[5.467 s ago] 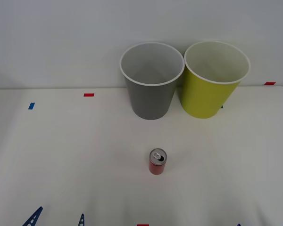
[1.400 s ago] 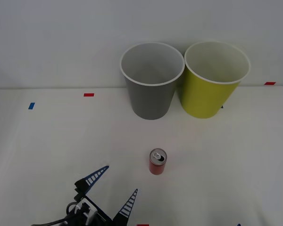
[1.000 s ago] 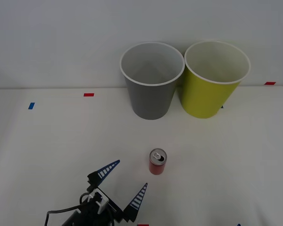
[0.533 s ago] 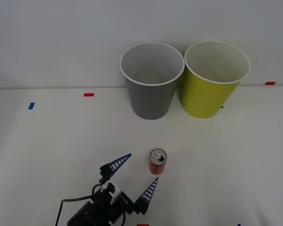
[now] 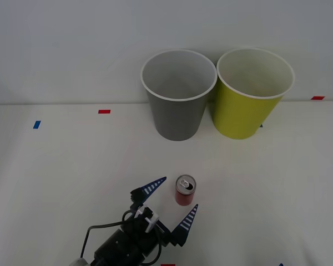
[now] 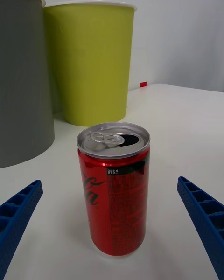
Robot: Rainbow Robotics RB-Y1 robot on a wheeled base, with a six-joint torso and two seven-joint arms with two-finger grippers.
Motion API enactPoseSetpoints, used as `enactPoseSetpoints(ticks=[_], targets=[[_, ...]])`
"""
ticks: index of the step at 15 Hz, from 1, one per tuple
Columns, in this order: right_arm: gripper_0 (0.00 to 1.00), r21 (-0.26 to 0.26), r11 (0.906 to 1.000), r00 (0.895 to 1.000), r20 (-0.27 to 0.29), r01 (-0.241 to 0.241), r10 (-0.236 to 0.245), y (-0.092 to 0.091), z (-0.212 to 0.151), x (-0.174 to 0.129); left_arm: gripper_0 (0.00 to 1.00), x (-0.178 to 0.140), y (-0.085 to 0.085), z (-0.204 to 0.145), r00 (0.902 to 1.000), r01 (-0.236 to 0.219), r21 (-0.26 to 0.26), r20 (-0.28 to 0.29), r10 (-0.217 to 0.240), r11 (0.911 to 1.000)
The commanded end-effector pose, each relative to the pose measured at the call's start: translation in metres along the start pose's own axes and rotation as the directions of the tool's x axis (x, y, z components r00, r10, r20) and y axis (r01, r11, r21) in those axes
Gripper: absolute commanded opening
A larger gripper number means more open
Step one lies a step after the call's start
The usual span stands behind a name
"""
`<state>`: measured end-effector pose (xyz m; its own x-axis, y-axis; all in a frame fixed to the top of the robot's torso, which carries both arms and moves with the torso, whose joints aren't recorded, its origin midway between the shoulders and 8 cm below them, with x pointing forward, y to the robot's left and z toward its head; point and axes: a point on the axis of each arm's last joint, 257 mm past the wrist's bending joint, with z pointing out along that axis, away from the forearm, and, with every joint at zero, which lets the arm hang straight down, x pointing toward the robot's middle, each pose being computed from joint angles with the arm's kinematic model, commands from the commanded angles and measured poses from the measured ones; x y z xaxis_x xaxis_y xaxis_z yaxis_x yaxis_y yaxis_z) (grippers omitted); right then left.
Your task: Put cans in the gray bin and PET bottles in the light green bin.
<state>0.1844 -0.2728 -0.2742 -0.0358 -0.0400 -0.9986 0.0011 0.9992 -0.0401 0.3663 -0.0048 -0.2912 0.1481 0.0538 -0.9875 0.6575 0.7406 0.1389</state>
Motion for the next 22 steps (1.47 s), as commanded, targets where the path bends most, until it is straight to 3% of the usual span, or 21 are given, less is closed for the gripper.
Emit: enactPoseSetpoints(ticks=[1, 10, 11, 12, 13, 14, 19, 22], targets=[[1.00, 0.000, 1.0000, 1.000, 0.000, 0.000, 0.000, 0.000, 0.000, 0.000, 1.00, -0.001, -0.003, 0.018, 1.0000, -0.002, 0.008, 0.009, 0.002, 1.0000], [1.00, 0.000, 1.0000, 1.000, 0.000, 0.000, 0.000, 0.000, 0.000, 0.000, 1.00, -0.004, -0.012, 0.047, 0.9997, 0.004, 0.019, 0.022, -0.004, 0.9998], [1.00, 0.000, 1.0000, 1.000, 0.000, 0.000, 0.000, 0.000, 0.000, 0.000, 0.87, -0.003, -0.012, 0.046, 0.9998, -0.005, 0.022, 0.020, 0.004, 0.9998], [1.00, 0.000, 1.0000, 1.000, 0.000, 0.000, 0.000, 0.000, 0.000, 0.000, 0.55, -0.002, -0.013, 0.046, 0.9997, -0.013, 0.023, 0.019, 0.012, 0.9997], [1.00, 0.000, 1.0000, 1.000, 0.000, 0.000, 0.000, 0.000, 0.000, 0.000, 0.36, -0.002, -0.013, 0.046, 0.9996, -0.020, 0.024, 0.019, 0.020, 0.9995], [1.00, 0.000, 1.0000, 1.000, 0.000, 0.000, 0.000, 0.000, 0.000, 0.000, 0.28, -0.003, -0.013, 0.046, 0.9995, -0.024, 0.026, 0.020, 0.024, 0.9994], [1.00, 0.000, 1.0000, 1.000, 0.000, 0.000, 0.000, 0.000, 0.000, 0.000, 0.21, -0.002, -0.012, 0.046, 0.9990, -0.041, 0.029, 0.019, 0.040, 0.9988], [1.00, 0.000, 1.0000, 1.000, 0.000, 0.000, 0.000, 0.000, 0.000, 0.000, 0.19, 0.000, -0.008, 0.049, 0.9991, -0.041, 0.017, -0.011, 0.041, 0.9990]])
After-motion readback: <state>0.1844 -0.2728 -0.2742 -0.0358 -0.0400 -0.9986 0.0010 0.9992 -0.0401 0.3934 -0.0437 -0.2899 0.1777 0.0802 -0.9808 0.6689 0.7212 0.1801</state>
